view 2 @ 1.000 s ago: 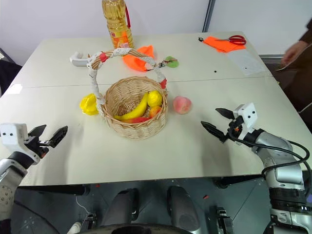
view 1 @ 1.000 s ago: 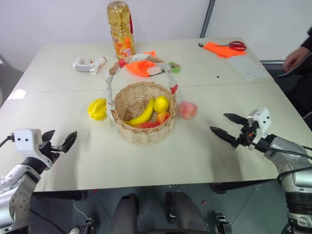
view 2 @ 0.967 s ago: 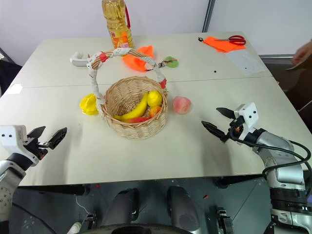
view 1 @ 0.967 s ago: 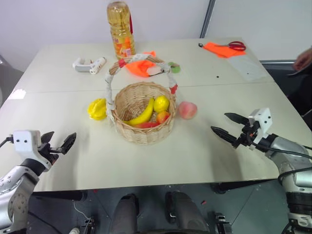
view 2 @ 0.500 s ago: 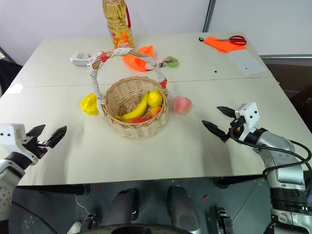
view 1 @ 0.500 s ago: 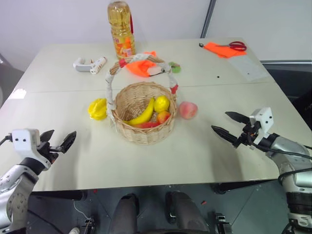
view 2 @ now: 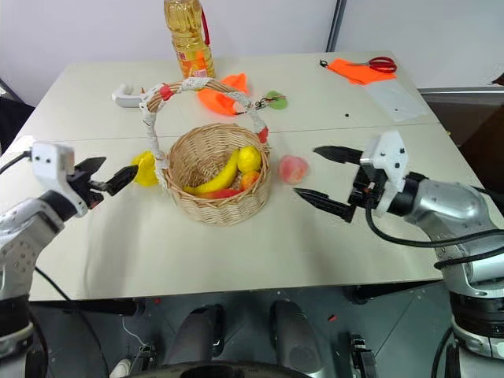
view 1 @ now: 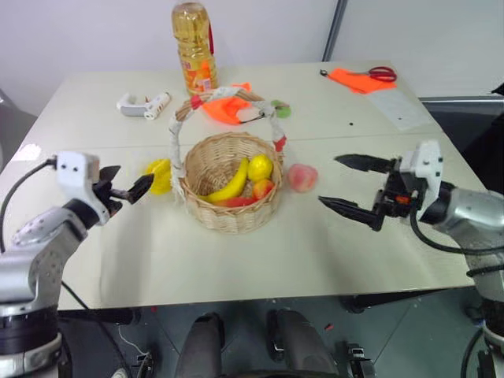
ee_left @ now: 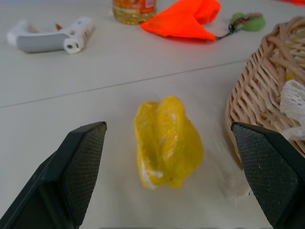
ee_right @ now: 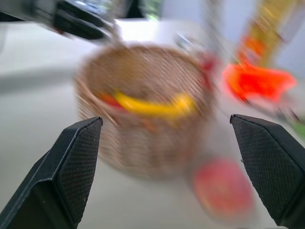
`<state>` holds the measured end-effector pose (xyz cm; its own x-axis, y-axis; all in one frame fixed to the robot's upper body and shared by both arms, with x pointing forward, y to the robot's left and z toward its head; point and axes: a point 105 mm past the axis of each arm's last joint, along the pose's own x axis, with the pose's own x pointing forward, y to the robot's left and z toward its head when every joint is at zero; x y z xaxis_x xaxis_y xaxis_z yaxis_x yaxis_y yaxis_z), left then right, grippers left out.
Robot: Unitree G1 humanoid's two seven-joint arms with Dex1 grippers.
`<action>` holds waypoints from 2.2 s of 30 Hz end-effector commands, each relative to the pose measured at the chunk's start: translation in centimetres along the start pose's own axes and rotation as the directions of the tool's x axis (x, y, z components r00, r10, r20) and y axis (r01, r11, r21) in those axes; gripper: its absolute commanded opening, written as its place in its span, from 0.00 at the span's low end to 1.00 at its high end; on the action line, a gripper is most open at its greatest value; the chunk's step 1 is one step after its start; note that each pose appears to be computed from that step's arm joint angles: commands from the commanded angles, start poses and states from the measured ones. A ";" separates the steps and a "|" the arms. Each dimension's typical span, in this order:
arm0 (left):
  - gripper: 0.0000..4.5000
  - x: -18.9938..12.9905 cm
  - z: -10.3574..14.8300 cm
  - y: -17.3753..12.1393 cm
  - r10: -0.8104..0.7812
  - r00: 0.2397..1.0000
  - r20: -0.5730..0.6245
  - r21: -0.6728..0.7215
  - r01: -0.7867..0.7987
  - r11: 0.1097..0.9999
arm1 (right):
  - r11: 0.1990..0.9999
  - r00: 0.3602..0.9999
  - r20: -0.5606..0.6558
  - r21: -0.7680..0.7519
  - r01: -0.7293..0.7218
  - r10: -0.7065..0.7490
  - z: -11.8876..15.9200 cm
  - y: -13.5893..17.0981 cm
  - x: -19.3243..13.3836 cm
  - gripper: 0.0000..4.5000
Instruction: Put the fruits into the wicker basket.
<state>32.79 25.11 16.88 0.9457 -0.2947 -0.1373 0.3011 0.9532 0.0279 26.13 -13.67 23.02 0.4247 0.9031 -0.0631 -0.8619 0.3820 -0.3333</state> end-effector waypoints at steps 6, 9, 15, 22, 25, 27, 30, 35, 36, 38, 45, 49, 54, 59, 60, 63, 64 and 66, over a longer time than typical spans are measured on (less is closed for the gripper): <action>1.00 2.9 0.2 -0.4 -0.009 0.997 -0.080 0.036 0.012 0.999 | 0.995 0.993 0.066 -0.032 -0.096 0.098 2.3 2.6 2.3 0.99; 1.00 3.7 -0.1 -0.8 -0.020 0.994 -0.106 0.069 0.028 0.997 | 0.995 0.993 0.066 -0.029 -0.100 0.102 2.2 2.8 2.5 0.99; 1.00 4.5 -0.3 -0.4 0.011 0.992 -0.124 0.082 -0.001 0.997 | 0.995 0.993 0.058 -0.025 -0.099 0.101 1.9 3.0 2.6 0.99; 1.00 4.0 -0.4 0.0 0.019 0.993 -0.115 -0.026 -0.022 0.999 | 0.995 0.994 0.052 -0.024 -0.100 0.101 1.8 3.1 2.5 0.99; 1.00 4.0 -0.9 0.0 0.016 0.990 -0.137 -0.042 -0.022 0.999 | 0.995 0.993 0.056 -0.025 -0.100 0.101 1.8 3.1 2.6 0.99; 1.00 4.1 -1.7 0.0 0.024 0.986 -0.164 -0.053 -0.033 0.998 | 0.994 0.993 0.058 -0.029 -0.101 0.103 1.8 3.0 2.6 0.99; 1.00 4.4 -1.8 -0.3 0.010 0.987 -0.158 -0.081 -0.023 0.996 | 0.994 0.993 0.061 -0.034 -0.104 0.106 1.9 3.0 2.7 0.99; 0.60 4.7 -1.7 -0.2 0.013 0.988 -0.151 -0.094 -0.028 0.995 | 0.994 0.992 0.062 -0.042 -0.104 0.106 2.1 2.9 2.8 1.00; 0.50 4.7 -1.7 -0.1 0.019 0.987 -0.158 -0.088 -0.034 0.996 | 0.994 0.993 0.062 -0.044 -0.103 0.105 2.1 2.9 2.8 1.00; 0.50 4.3 -1.7 0.5 0.041 0.985 -0.165 -0.072 -0.054 0.996 | 0.994 0.993 0.062 -0.049 -0.098 0.101 2.2 2.9 2.7 1.00; 0.50 -1.0 2.4 2.3 0.017 0.999 0.033 0.010 -0.017 1.000 | 0.995 0.995 0.055 -0.062 -0.078 0.082 2.4 2.7 2.3 1.00; 0.50 -5.1 5.1 -2.6 -0.292 0.948 0.129 -0.014 0.296 0.955 | 0.995 0.996 0.046 -0.066 -0.069 0.072 2.4 2.0 2.0 1.00; 0.50 -6.4 5.9 -10.7 -0.601 0.796 0.070 0.037 0.600 0.799 | 0.994 0.996 0.050 -0.084 -0.073 0.077 2.6 1.1 2.2 1.00; 0.50 -4.0 6.4 -14.9 -0.657 0.752 0.058 0.095 0.651 0.753 | 0.993 0.995 0.058 -0.097 -0.073 0.079 3.0 0.7 2.4 1.00; 0.50 -3.6 6.4 -15.1 -0.654 0.755 0.052 0.098 0.648 0.756 | 0.992 0.995 0.056 -0.100 -0.071 0.077 3.0 0.7 2.4 1.00; 0.50 -1.5 6.1 -15.6 -0.627 0.777 0.049 0.111 0.620 0.777 | 0.994 0.997 0.051 -0.101 -0.052 0.058 3.0 0.6 2.2 1.00; 0.50 -0.9 5.9 -15.5 -0.613 0.788 0.045 0.118 0.606 0.787 | 0.994 0.997 0.048 -0.099 -0.049 0.054 2.9 0.6 2.1 1.00; 0.50 -0.1 5.8 -15.4 -0.598 0.801 0.039 0.130 0.589 0.798 | 0.995 0.998 0.042 -0.095 -0.042 0.046 2.7 0.7 2.1 1.00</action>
<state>28.28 10.01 21.41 0.5583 -0.8217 -0.1147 0.8282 0.5600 0.0193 26.13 -10.90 24.44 0.3657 0.9290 -0.0568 -0.8688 0.3189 -0.3788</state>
